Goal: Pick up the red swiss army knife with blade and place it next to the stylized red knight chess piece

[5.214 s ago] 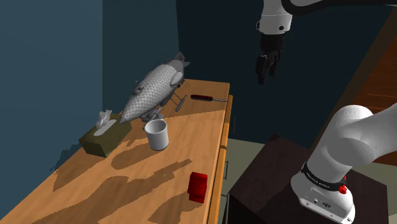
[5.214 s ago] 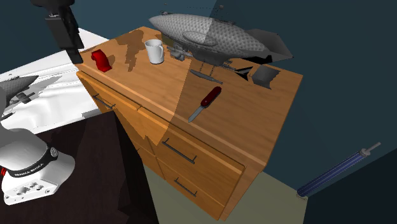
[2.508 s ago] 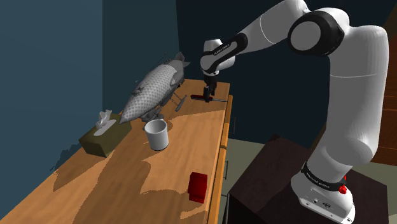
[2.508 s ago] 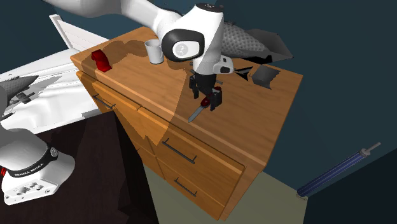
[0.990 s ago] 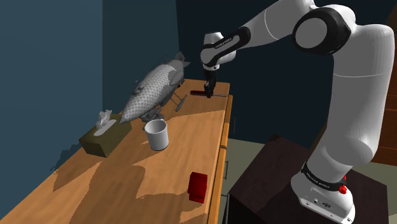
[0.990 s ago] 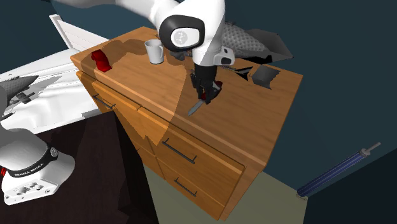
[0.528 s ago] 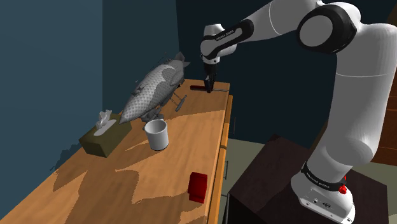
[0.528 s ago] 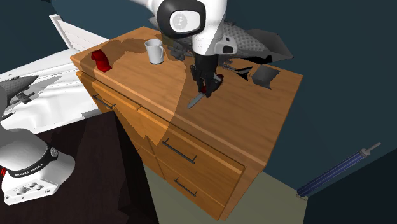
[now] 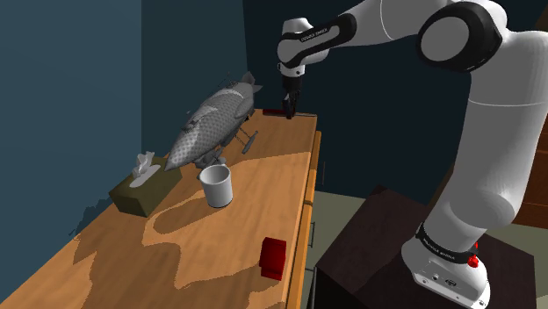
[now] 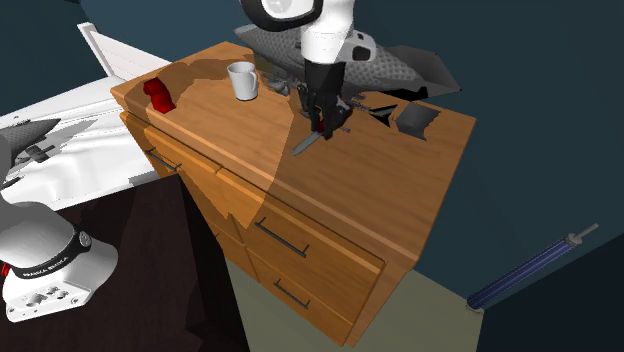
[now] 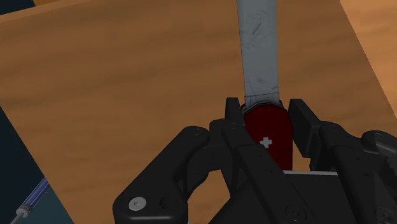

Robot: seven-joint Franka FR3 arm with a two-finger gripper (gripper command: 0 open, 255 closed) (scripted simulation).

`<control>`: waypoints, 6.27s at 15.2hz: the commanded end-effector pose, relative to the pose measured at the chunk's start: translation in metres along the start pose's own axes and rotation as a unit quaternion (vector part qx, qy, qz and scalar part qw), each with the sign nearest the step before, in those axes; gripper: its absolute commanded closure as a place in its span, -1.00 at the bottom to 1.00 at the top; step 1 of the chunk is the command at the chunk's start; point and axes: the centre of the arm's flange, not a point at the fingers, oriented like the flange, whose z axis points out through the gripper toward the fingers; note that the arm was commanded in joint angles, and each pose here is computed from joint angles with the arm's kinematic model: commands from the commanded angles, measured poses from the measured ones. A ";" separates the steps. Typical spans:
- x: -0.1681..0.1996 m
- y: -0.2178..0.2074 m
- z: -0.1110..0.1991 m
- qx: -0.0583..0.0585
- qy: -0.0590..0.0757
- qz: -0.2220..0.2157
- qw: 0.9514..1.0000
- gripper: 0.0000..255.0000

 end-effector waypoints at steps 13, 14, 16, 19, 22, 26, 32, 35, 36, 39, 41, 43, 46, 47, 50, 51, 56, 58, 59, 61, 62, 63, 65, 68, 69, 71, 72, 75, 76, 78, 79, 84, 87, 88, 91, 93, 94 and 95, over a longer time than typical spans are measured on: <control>0.000 -0.027 -0.059 0.000 0.000 0.000 1.000 1.00; 0.000 -0.040 -0.059 0.000 0.000 0.000 1.000 1.00; -0.001 -0.067 -0.058 0.000 0.000 0.000 1.000 1.00; -0.002 -0.106 -0.058 0.000 0.000 0.000 1.000 1.00; -0.003 -0.146 -0.058 0.000 0.000 0.000 1.000 1.00; -0.004 -0.199 -0.058 0.000 0.000 0.000 1.000 1.00; -0.006 -0.278 -0.057 0.000 0.000 0.000 1.000 1.00; -0.007 -0.317 -0.057 0.000 0.000 0.000 1.000 1.00; -0.007 -0.331 -0.057 0.000 0.000 0.000 1.000 1.00; -0.008 -0.370 -0.056 0.000 0.000 0.000 1.000 1.00; -0.008 -0.397 -0.056 0.000 0.000 0.000 1.000 1.00; -0.009 -0.423 -0.056 0.000 0.000 0.000 1.000 1.00; -0.010 -0.463 -0.056 0.000 0.000 0.000 1.000 1.00; -0.010 -0.476 -0.056 0.000 0.000 0.000 1.000 1.00; -0.011 -0.515 -0.055 0.000 0.000 0.000 1.000 1.00; -0.011 -0.529 -0.055 0.000 0.000 0.000 1.000 1.00; -0.012 -0.568 -0.044 0.000 0.000 0.000 1.000 1.00; -0.012 -0.568 -0.034 0.000 0.000 0.000 1.000 1.00; -0.012 -0.568 -0.029 0.000 0.000 0.000 1.000 1.00; -0.012 -0.568 -0.018 0.000 0.000 0.000 1.000 1.00; -0.012 -0.568 -0.013 0.000 0.000 0.000 1.000 1.00; -0.012 -0.568 -0.007 0.000 0.000 0.000 1.000 1.00; -0.012 -0.568 0.003 0.000 0.000 0.000 1.000 1.00; -0.012 -0.568 0.019 0.000 0.000 0.000 1.000 1.00; -0.012 -0.568 0.024 0.000 0.000 0.000 1.000 1.00; -0.012 -0.568 0.035 0.000 0.000 0.000 1.000 1.00; -0.012 -0.568 0.040 0.000 0.000 0.000 1.000 1.00; -0.011 -0.568 0.056 0.000 0.000 0.000 1.000 1.00; -0.011 -0.568 0.061 0.000 0.000 0.000 1.000 1.00; -0.011 -0.568 0.072 0.000 0.000 0.000 1.000 1.00; -0.011 -0.567 0.077 0.000 0.000 0.000 1.000 1.00; -0.011 -0.567 0.103 0.000 0.000 0.000 1.000 1.00; -0.011 -0.567 0.103 0.000 0.000 0.000 1.000 1.00; -0.011 -0.567 0.103 0.000 0.000 0.000 1.000 1.00; -0.011 -0.567 0.103 0.000 0.000 0.000 1.000 1.00; -0.011 -0.567 0.103 0.000 0.000 0.000 1.000 -1.00; -0.011 -0.567 0.103 0.000 0.000 0.000 1.000 -1.00; -0.011 -0.567 0.103 0.000 0.000 0.000 1.000 -1.00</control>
